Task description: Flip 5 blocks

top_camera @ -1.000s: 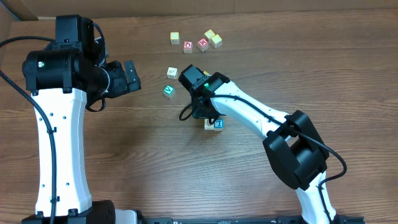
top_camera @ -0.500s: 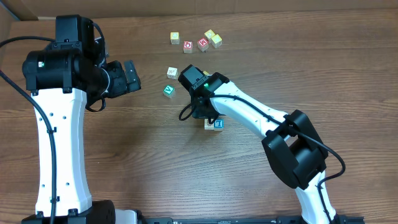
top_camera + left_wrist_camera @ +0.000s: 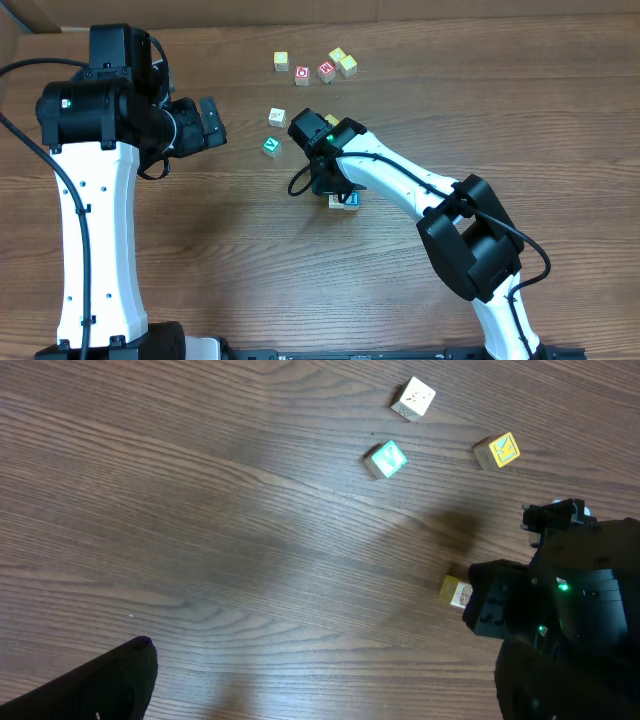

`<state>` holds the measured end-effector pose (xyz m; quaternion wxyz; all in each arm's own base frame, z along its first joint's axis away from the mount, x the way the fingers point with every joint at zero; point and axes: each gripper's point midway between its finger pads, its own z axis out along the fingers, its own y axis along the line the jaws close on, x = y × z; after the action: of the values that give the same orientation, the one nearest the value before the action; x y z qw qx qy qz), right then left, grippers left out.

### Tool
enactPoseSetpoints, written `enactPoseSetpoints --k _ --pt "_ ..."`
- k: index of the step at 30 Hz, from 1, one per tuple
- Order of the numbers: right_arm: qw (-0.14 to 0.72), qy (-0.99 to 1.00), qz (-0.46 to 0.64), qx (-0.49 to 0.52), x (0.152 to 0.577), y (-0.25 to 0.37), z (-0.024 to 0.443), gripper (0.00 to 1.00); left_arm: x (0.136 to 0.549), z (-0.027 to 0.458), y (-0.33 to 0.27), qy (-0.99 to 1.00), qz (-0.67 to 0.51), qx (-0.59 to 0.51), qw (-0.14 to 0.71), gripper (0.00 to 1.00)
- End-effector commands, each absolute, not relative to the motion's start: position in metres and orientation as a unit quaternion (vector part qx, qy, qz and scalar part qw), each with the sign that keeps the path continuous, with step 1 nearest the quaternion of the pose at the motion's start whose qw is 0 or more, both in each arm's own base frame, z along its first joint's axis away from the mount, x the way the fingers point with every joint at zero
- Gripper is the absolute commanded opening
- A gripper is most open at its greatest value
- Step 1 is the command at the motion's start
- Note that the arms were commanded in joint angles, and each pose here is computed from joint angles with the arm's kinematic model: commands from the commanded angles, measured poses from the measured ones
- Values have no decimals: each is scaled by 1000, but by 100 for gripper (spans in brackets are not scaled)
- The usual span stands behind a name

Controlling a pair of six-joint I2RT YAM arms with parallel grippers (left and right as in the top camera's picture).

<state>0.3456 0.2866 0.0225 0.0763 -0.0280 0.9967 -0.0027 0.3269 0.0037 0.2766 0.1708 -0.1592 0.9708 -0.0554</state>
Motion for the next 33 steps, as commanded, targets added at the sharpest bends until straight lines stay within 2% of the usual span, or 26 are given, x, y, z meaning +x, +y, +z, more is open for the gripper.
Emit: enactPoseSetpoints --k 1,6,9,10,12,15,18,24,27,28,33 --pt "76 997 -10 -21 348 282 19 4 329 278 6 969 -53 -168 174 100" --pt "90 996 3 -23 358 288 30 4 329 278 6 969 -53 -168 174 100" --pt "112 993 20 -13 376 293 51 6 329 278 6 969 -53 -168 174 100" --pt "121 992 27 -8 383 294 60 11 329 278 6 969 -53 -168 174 100" --pt "146 988 45 6 403 295 81 34 329 278 6 969 -53 -168 174 100" --pt "181 981 68 19 430 292 105 53 329 278 6 969 -53 -168 174 100" --pt "214 974 75 -12 452 288 113 63 329 278 6 969 -53 -168 174 100" --pt "217 967 77 -108 471 291 85 68 329 278 6 969 -53 -168 174 100" --pt "216 967 76 -109 476 294 70 69 329 278 6 969 -53 -168 174 100" --pt "219 968 81 -96 479 296 67 66 329 278 6 969 -53 -168 174 100" --pt "249 960 97 -82 493 304 72 68 329 278 6 969 -53 -168 174 100"
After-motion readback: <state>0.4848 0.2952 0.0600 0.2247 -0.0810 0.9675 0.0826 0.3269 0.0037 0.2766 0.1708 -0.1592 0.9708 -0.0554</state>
